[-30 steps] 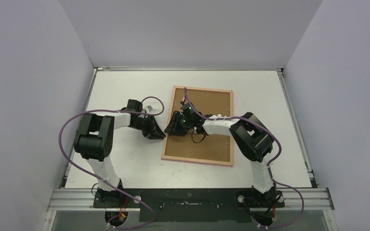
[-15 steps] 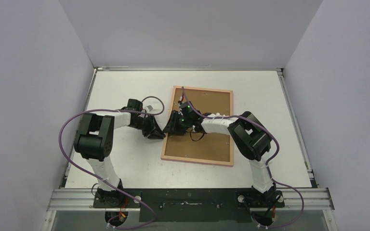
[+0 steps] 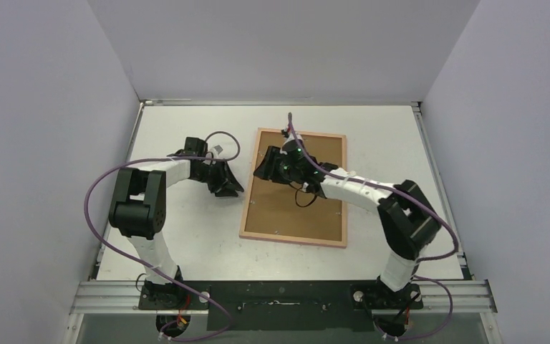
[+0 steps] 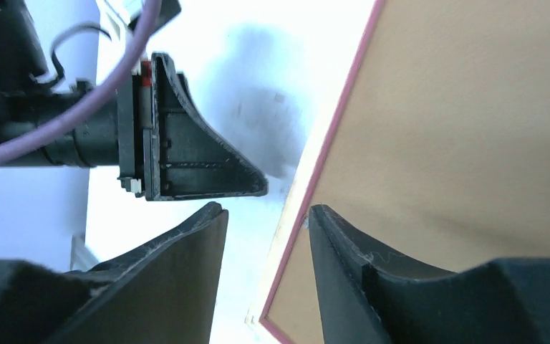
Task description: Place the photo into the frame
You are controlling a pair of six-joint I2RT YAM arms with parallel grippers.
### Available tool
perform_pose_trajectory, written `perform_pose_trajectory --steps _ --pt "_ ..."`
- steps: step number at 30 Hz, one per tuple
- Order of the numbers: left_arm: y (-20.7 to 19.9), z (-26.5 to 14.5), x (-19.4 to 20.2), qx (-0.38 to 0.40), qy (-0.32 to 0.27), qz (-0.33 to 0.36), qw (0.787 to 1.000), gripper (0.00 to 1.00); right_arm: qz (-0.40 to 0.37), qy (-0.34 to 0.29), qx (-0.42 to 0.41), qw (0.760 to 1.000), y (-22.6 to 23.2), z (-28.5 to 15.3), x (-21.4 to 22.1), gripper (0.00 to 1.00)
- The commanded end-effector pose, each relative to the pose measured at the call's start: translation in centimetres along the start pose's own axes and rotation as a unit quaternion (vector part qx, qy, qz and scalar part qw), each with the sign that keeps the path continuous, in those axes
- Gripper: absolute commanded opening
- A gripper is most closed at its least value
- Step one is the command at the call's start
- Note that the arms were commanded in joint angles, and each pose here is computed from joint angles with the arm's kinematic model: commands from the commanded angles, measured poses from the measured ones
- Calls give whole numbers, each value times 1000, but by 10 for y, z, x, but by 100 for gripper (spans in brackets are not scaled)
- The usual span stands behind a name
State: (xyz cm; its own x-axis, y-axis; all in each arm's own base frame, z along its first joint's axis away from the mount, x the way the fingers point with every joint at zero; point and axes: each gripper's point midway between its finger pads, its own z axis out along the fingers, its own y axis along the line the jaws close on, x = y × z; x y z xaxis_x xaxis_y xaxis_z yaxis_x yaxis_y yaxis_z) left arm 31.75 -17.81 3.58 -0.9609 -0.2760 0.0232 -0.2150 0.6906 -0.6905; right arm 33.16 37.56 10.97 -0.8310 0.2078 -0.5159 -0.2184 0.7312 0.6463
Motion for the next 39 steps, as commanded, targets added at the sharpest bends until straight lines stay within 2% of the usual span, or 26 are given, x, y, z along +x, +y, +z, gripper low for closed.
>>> perform_pose_trajectory --steps 1,3,7,11,15,20,29,31,35,39 --pt "-39 -16 -39 48 -49 51 996 34 -36 -124 84 988 -27 -60 -71 48" --pt "-49 -17 -53 57 -59 58 995 38 -36 -146 167 974 -66 -90 -88 52" --pt "-60 -12 -80 59 -85 72 992 47 -12 -172 298 939 -144 -152 -116 69" --pt "-58 -3 -99 32 -111 76 990 51 30 -154 345 925 -197 -179 -124 79" --pt "-53 16 -101 11 -102 86 991 54 67 -98 341 933 -228 -170 -113 82" --pt "-49 35 -97 -5 -92 93 991 55 87 -41 315 944 -243 -144 -94 82" --pt "-48 44 -82 -16 -56 72 996 52 118 19 315 942 -259 -123 -63 82" --pt "-47 42 -77 -22 -51 74 996 50 123 23 294 948 -254 -119 -59 79" --pt "-45 40 -68 -22 -41 74 996 45 126 38 247 960 -236 -109 -50 67" --pt "-51 33 -64 -14 -42 80 996 45 113 56 225 966 -217 -107 -37 64"
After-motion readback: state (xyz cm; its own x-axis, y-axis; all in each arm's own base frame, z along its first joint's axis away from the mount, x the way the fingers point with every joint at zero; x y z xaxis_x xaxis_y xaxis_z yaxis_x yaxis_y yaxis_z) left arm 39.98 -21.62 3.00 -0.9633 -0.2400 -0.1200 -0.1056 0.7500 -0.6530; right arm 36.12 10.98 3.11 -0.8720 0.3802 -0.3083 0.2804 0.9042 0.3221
